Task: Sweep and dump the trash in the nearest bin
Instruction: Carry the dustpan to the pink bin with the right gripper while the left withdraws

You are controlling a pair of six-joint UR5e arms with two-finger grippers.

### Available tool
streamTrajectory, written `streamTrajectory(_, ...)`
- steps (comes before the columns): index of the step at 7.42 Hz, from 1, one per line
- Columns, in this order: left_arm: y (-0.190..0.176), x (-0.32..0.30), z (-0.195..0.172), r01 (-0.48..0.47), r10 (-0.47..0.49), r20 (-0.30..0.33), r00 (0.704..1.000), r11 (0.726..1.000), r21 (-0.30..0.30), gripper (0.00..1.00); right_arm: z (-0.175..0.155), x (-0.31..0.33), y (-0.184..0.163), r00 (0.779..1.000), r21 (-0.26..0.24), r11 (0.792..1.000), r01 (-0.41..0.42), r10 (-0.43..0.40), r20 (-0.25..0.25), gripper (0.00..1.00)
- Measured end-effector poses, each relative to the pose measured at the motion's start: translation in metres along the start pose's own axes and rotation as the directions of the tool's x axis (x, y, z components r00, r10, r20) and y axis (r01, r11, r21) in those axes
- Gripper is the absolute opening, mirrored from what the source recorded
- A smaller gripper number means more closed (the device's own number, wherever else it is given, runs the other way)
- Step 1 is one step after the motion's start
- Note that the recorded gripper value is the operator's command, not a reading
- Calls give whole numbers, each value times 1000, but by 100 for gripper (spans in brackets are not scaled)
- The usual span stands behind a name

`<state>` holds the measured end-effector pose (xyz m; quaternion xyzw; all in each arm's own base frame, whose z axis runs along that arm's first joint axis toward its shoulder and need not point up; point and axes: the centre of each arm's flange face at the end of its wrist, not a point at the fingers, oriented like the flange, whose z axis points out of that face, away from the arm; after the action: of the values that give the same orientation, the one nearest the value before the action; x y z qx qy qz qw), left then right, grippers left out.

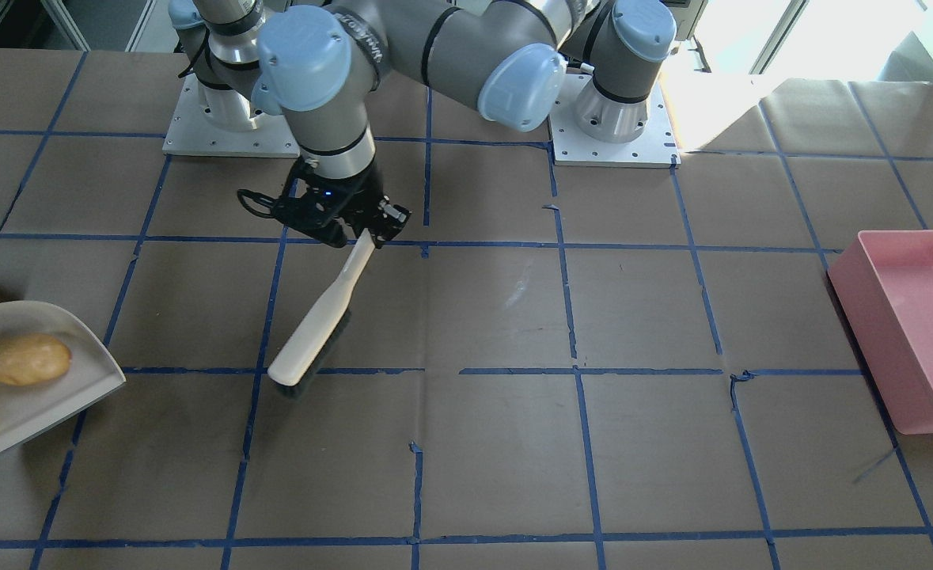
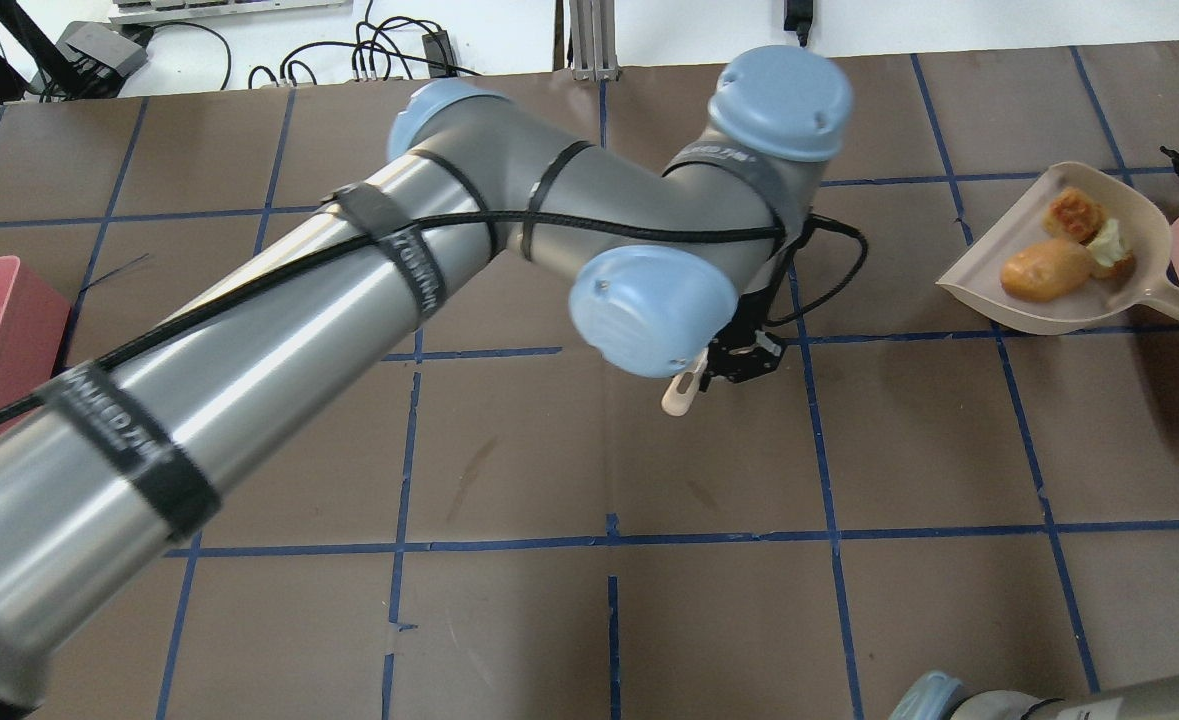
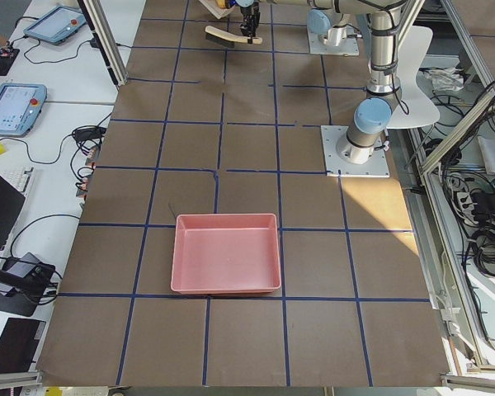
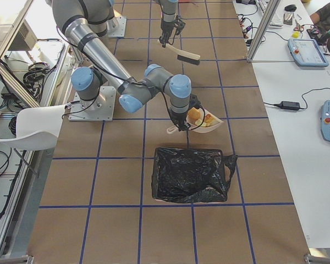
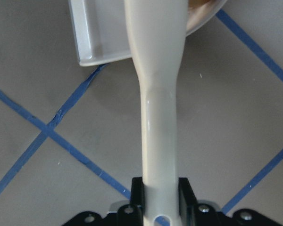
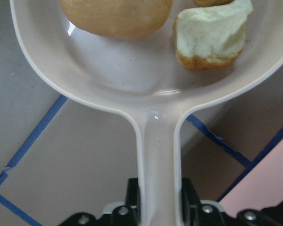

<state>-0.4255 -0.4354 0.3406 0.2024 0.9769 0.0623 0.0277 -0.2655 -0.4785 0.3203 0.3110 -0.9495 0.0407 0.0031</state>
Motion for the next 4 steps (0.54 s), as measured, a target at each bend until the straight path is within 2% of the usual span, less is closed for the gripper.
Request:
streamTrajectory(2, 44, -42, 27, 158, -158, -3, 987, 987, -44, 0, -24, 4, 20, 998, 63, 997, -47, 49, -27, 2)
streamTrajectory(3, 61, -50, 44, 230, -232, -27, 972, 971, -68, 0, -36, 3, 27, 997, 98, 993, -67, 70, -24, 2)
streamTrajectory(4, 76, -50, 62, 295, -300, -87, 950, 953, -74, 0, -49, 4, 42, 994, 135, 985, -107, 109, -9, 2)
